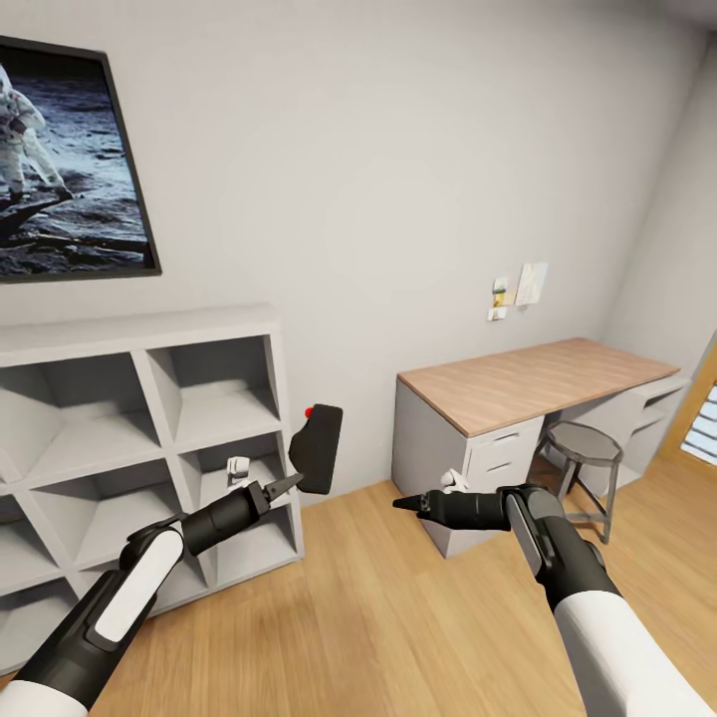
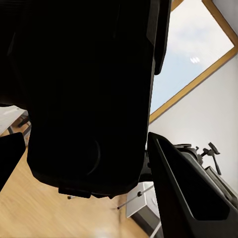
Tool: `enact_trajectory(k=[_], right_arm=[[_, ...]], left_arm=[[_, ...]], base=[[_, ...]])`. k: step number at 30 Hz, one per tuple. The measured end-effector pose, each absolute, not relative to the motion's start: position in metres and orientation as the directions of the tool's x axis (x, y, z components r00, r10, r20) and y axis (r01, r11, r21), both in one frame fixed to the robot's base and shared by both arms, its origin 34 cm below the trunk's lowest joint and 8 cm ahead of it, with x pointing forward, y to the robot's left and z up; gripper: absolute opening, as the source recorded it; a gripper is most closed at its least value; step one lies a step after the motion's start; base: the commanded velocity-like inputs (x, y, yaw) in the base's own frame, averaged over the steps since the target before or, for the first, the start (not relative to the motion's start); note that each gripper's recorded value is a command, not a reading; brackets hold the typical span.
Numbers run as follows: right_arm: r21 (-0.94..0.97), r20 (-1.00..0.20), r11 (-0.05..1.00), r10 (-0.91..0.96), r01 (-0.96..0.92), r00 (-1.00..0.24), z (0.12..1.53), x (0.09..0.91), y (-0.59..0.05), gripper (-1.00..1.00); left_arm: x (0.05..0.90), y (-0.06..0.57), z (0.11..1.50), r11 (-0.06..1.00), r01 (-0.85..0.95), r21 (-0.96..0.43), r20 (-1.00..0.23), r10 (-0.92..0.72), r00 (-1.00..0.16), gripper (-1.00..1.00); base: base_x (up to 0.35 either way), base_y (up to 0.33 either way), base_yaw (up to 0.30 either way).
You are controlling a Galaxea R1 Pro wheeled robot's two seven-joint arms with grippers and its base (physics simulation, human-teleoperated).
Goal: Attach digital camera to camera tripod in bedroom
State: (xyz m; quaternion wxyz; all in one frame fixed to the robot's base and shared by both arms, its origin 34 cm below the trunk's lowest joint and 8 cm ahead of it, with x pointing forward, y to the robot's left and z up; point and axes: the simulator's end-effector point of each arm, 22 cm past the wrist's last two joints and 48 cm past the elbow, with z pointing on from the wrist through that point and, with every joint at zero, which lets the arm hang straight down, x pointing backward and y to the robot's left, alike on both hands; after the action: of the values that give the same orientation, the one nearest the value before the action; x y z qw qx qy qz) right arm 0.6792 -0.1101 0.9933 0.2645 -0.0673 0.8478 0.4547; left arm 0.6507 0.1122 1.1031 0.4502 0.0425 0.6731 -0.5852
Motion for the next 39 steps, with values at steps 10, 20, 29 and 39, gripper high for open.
enact_trajectory(k=[10, 20, 29, 39], right_arm=[[0.736, -0.509, 0.577, 0.127, -0.354, -0.852, 1.004, 0.677, -0.110, 1.00], [0.736, -0.508, 0.578, 0.127, -0.353, -0.852, 1.013, 0.674, -0.110, 1.00], [0.734, -0.508, 0.581, 0.127, -0.351, -0.852, 1.020, 0.671, -0.111, 1.00], [0.715, -0.507, 0.614, 0.128, -0.333, -0.852, 1.021, 0.671, -0.116, 1.00]], left_arm=[[0.650, 0.115, 1.105, 0.318, 0.564, -0.762, -0.643, -0.474, -0.601, -1.00], [0.648, 0.117, 1.112, 0.317, 0.557, -0.768, -0.637, -0.477, -0.606, -1.00], [0.645, 0.118, 1.119, 0.319, 0.555, -0.768, -0.636, -0.478, -0.606, -1.00], [0.647, 0.127, 1.102, 0.340, 0.501, -0.796, -0.605, -0.488, -0.630, -1.00]], base=[[0.000, 0.000, 0.000], [0.000, 0.000, 0.000], [0.000, 0.000, 0.000], [0.000, 0.000, 0.000]])
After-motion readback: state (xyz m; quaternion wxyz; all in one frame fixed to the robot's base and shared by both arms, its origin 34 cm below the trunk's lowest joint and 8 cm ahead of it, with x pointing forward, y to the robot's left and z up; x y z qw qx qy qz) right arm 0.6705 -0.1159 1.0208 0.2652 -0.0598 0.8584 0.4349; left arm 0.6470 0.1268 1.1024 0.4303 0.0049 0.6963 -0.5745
